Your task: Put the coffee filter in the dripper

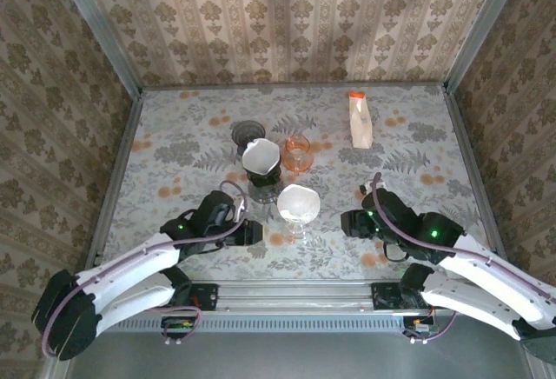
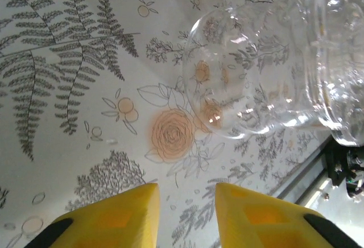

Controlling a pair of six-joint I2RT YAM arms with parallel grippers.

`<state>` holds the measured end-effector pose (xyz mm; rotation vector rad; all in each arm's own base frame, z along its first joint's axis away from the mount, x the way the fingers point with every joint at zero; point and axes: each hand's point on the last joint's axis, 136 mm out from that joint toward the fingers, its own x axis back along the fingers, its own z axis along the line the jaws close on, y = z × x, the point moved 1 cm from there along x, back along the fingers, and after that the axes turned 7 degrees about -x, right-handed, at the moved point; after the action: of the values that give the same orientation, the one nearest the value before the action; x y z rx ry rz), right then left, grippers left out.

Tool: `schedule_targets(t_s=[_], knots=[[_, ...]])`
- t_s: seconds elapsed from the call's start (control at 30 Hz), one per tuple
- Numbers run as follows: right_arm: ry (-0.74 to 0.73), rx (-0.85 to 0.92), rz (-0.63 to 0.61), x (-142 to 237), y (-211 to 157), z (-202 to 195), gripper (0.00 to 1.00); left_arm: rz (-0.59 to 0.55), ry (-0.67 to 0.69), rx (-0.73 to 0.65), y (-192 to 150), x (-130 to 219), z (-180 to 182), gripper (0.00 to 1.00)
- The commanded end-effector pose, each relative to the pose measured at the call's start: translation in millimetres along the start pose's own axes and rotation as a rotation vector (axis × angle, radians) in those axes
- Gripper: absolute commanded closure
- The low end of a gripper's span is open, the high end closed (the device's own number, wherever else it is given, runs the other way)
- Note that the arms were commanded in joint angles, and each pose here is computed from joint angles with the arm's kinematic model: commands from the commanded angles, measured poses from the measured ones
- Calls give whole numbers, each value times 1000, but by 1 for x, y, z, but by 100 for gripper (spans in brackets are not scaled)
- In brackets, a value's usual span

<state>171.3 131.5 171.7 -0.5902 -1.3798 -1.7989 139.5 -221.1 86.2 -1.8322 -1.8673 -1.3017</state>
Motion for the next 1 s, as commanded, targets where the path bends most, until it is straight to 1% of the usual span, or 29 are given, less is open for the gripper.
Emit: schedule_targets(t_s=[0.0, 0.13, 0.17, 0.37, 0.53, 0.7, 0.8, 0.97], knots=[[6, -11, -57, 4, 8, -1, 31, -40, -37, -15, 9, -9, -6, 73], [0, -6, -95, 10, 13, -4, 31, -32, -58, 0, 12, -22, -7, 88], [2, -6, -102, 11, 14, -5, 31, -28, -61, 4, 12, -26, -7, 89], [7, 0, -142, 22, 19, -9, 31, -30, -100, 34, 19, -47, -9, 90], [10, 7, -173, 34, 22, -13, 31, -13, -129, 71, 19, -62, -10, 92], [18, 10, -195, 39, 25, -14, 31, 6, -127, 65, 18, -67, -18, 95], [17, 17, -198, 39, 25, -15, 31, 22, -131, 61, 18, -73, -24, 100], [16, 25, -209, 42, 25, -17, 31, 42, -142, 60, 21, -82, -35, 100]])
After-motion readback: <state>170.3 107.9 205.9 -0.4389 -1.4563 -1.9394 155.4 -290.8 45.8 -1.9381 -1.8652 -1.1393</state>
